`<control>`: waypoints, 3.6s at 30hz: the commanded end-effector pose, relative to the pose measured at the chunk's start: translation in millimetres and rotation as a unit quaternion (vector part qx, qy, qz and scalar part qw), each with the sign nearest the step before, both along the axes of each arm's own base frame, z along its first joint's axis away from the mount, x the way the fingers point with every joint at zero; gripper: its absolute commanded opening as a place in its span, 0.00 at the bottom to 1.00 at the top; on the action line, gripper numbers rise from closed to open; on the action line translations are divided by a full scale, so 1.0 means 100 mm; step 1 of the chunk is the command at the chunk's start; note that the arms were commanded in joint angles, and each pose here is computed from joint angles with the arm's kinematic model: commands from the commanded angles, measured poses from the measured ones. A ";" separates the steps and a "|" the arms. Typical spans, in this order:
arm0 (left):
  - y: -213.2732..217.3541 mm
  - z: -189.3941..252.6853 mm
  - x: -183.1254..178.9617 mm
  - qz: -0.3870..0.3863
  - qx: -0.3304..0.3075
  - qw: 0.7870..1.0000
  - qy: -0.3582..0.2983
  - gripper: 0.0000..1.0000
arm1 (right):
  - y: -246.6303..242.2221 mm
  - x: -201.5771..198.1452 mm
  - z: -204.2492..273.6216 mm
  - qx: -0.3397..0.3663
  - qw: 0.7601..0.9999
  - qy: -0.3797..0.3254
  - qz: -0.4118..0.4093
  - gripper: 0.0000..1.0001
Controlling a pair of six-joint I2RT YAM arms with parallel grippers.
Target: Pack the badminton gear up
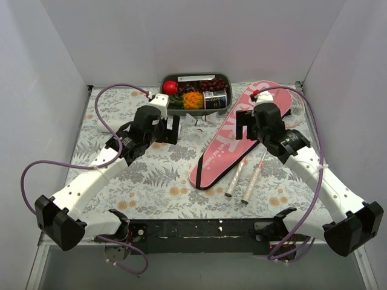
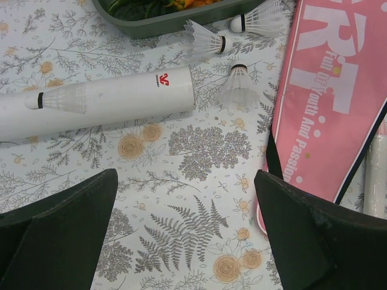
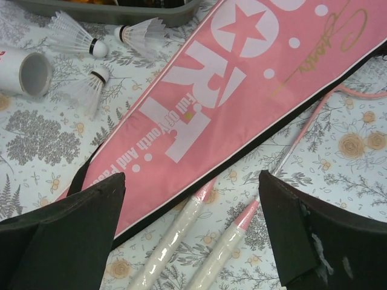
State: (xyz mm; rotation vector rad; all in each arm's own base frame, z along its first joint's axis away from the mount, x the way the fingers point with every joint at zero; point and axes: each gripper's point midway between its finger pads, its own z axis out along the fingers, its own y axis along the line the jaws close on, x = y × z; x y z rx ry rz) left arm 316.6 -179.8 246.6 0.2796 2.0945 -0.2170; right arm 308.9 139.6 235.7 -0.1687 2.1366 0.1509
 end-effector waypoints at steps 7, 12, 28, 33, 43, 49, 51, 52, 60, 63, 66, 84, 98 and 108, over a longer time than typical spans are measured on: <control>0.24 0.27 0.10 0.034 0.039 0.996 -0.070 0.98 | 0.09 -0.05 0.17 0.007 0.999 -0.004 0.037 0.98; 0.38 -0.02 0.32 0.045 0.127 0.987 -0.089 0.98 | 0.31 -0.20 0.11 0.039 0.993 0.008 0.108 0.98; 0.51 -0.81 0.70 -0.131 0.185 0.973 -0.034 0.98 | 0.57 -0.71 -0.23 0.084 0.967 0.083 0.226 0.98; 0.38 -1.13 0.81 -0.167 0.175 0.970 0.013 0.98 | 0.60 -0.79 -0.21 0.092 0.962 0.087 0.240 0.98; 0.30 -1.24 1.07 -0.223 0.225 0.948 -0.007 0.98 | 0.62 -0.84 -0.27 0.092 0.960 0.097 0.247 0.98; 0.33 -1.27 1.21 -0.240 0.234 0.942 -0.009 0.98 | 0.67 -0.88 -0.30 0.104 0.955 0.103 0.259 0.98; 0.31 -1.30 1.24 -0.247 0.236 0.940 -0.008 0.98 | 0.69 -0.88 -0.31 0.107 0.953 0.106 0.263 0.98; 0.31 -1.38 1.25 -0.250 0.237 0.939 0.001 0.98 | 0.69 -0.88 -0.34 0.107 0.953 0.109 0.262 0.98; 0.34 -1.66 1.26 -0.270 0.223 0.936 0.031 0.98 | 0.72 -0.87 -0.41 0.110 0.952 0.117 0.262 0.98; 0.35 -1.76 1.29 -0.273 0.215 0.937 0.039 0.98 | 0.73 -0.88 -0.47 0.114 0.951 0.121 0.261 0.98; 0.38 -1.90 1.27 -0.274 0.213 0.936 0.053 0.98 | 0.74 -0.87 -0.51 0.116 0.951 0.123 0.258 0.98; 0.44 -2.33 0.98 -0.238 0.145 0.953 0.122 0.98 | 0.75 -0.93 -0.51 0.124 0.947 0.123 0.270 0.98; 0.37 -2.43 0.82 -0.171 0.090 0.955 0.225 0.98 | 0.76 -1.02 -0.48 0.139 0.942 0.120 0.280 0.98; 0.44 -2.55 0.18 -0.126 0.074 0.940 0.307 0.84 | 0.80 -1.10 -0.50 0.150 0.935 0.128 0.295 0.98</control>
